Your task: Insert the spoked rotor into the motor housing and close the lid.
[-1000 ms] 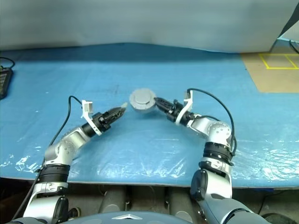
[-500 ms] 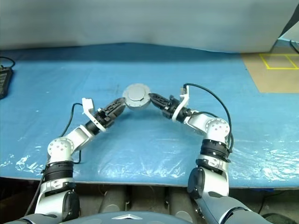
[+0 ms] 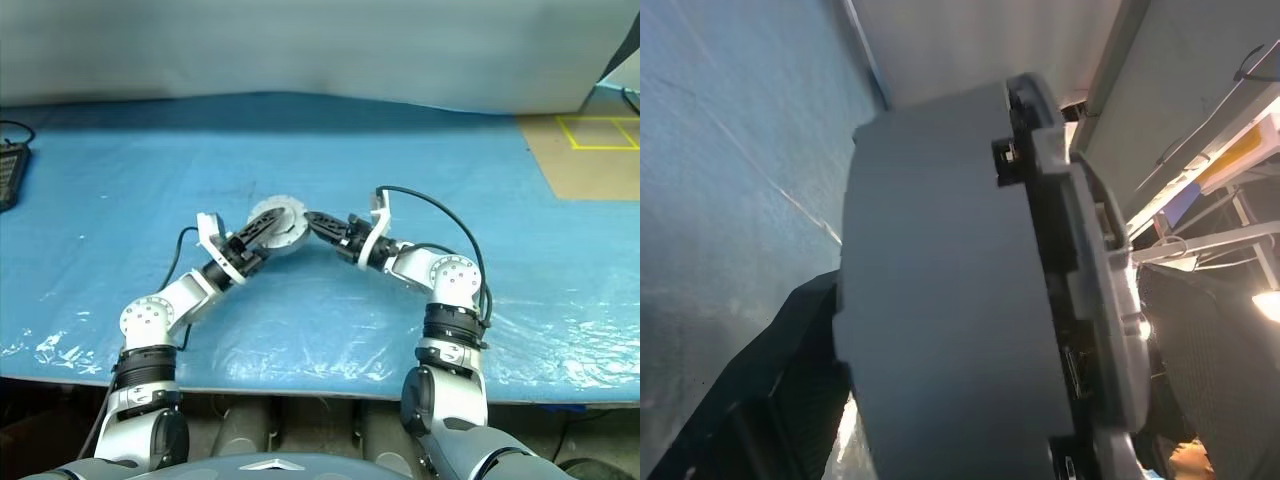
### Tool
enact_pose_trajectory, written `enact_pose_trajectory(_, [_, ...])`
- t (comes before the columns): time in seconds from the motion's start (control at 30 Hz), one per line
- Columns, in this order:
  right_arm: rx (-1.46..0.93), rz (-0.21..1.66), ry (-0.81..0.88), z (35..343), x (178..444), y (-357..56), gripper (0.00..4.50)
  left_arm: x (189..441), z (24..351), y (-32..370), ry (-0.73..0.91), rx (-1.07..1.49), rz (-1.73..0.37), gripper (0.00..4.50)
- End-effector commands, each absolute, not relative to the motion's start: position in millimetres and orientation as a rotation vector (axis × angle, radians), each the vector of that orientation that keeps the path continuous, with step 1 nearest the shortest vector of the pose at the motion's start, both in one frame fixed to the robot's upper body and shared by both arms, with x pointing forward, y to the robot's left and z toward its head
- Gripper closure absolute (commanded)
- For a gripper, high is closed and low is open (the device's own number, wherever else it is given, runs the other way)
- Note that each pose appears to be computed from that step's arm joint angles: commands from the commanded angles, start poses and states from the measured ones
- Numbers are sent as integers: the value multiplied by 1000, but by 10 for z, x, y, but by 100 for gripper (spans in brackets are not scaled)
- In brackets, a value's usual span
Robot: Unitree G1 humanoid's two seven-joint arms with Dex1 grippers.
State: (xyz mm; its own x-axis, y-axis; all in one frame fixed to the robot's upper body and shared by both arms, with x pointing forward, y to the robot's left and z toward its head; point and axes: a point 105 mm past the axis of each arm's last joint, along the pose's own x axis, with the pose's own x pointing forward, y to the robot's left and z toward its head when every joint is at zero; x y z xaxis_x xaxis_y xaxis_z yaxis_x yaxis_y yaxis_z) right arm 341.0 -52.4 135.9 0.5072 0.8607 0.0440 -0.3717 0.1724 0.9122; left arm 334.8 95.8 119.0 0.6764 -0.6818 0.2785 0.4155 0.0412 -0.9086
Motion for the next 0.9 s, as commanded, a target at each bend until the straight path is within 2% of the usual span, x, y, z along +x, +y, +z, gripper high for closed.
enact_pose_trajectory(0.03, [1086,1027,443,1641,3398,-531,334,3368,1274,1012,203,-1273,-854,60])
enact_pose_trajectory(0.13, [1087,1008,440,1626,3424,-555,334,3361,1270,1030,201,-1273,-853,164])
enact_pose_trajectory(0.17, [1089,1000,440,1618,3436,-560,334,3365,1278,1040,195,-1279,-851,185])
enact_pose_trajectory(0.53, [1066,938,398,1544,3528,-622,334,3394,1205,1034,224,-1274,-812,189])
enact_pose_trajectory(0.67, [1012,965,369,1581,3516,-624,204,3417,1197,1042,217,-1270,-795,189])
enact_pose_trajectory(0.77, [952,900,321,1571,3600,-658,103,3460,1178,1073,205,-1266,-761,189])
enact_pose_trajectory(0.9, [841,784,277,1456,3737,-781,103,3639,1171,1222,133,-1230,-640,189])
